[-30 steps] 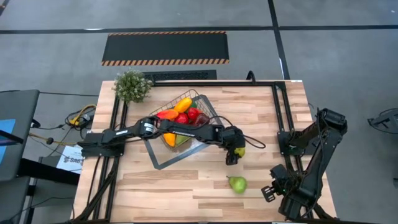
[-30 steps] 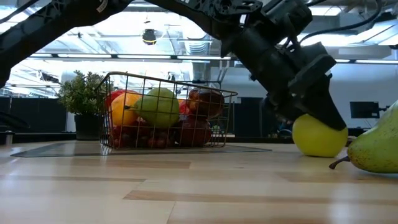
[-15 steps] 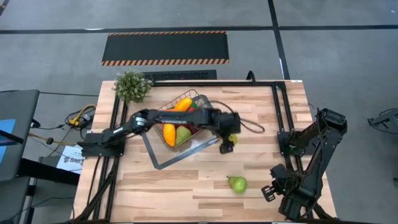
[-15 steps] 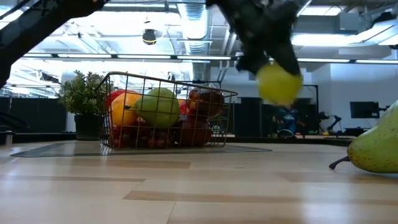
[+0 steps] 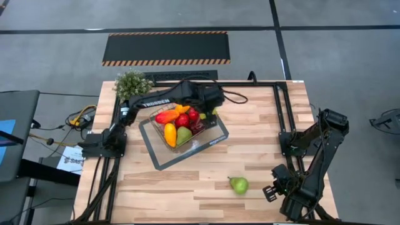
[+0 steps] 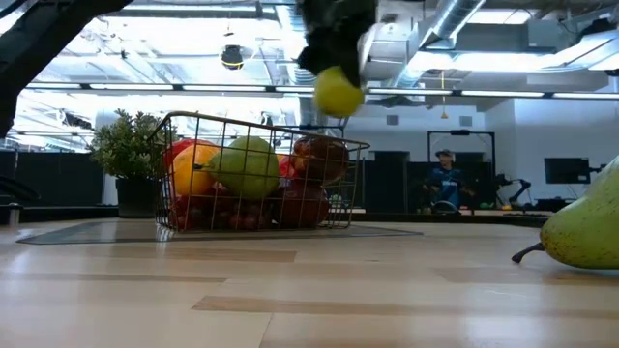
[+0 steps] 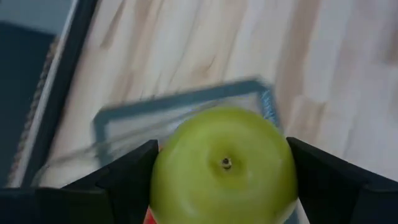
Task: Build produce basket
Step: Put the green apple into the gold wire basket
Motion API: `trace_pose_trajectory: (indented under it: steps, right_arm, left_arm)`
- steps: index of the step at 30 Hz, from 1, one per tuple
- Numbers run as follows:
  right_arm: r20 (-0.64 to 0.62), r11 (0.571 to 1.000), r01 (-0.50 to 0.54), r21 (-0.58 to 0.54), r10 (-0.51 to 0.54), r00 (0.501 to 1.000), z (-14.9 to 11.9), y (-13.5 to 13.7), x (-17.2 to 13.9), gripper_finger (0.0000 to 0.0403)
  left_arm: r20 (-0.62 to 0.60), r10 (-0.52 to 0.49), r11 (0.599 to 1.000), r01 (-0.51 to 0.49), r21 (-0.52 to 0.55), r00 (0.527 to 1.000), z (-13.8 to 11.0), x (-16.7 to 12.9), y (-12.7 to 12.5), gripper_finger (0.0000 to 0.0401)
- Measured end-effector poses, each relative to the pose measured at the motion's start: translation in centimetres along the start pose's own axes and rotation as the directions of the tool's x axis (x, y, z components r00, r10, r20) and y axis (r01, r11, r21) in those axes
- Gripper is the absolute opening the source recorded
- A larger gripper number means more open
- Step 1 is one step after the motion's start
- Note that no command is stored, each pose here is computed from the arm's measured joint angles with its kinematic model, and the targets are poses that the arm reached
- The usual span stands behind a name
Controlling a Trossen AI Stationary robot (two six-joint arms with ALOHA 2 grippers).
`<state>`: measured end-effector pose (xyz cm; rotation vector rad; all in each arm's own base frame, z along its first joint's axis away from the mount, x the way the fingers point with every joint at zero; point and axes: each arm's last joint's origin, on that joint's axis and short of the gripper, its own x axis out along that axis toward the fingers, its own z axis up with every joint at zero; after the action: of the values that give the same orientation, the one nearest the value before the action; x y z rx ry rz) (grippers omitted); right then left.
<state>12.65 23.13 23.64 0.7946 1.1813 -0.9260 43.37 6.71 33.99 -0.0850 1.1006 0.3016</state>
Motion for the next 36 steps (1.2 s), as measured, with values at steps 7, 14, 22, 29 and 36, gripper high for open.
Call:
trace_pose_trajectory:
  steps: [7,14,22,29,36]
  right_arm:
    - [0.005,1.000,0.005,-0.001,-0.005,1.000,0.1,0.0,0.0,0.0022]
    - [0.008,1.000,0.008,-0.001,-0.008,1.000,0.1,-0.1,0.0,0.0021]
    - [0.015,1.000,0.017,-0.003,-0.016,1.000,0.1,-0.2,0.0,0.0024]
    - [0.037,0.999,0.044,-0.010,-0.044,0.998,0.4,-0.4,0.0,0.0021]
    - [0.030,0.999,0.036,-0.008,-0.036,0.999,0.3,-0.4,0.0,0.0022]
  left_arm:
    - [-0.094,0.098,0.995,-0.100,-0.015,0.991,-1.6,-2.8,2.1,0.0304]
    - [-0.135,0.159,0.985,-0.167,-0.048,0.978,-3.0,-5.3,2.6,0.0304]
    - [-0.181,0.236,0.963,-0.254,-0.086,0.955,-8.3,-5.9,1.8,0.0304]
    - [0.116,0.173,0.958,-0.139,-0.252,0.978,-11.8,-3.1,2.2,0.0304]
    - [0.064,0.164,0.967,-0.147,-0.210,0.984,-13.8,2.0,1.9,0.0304]
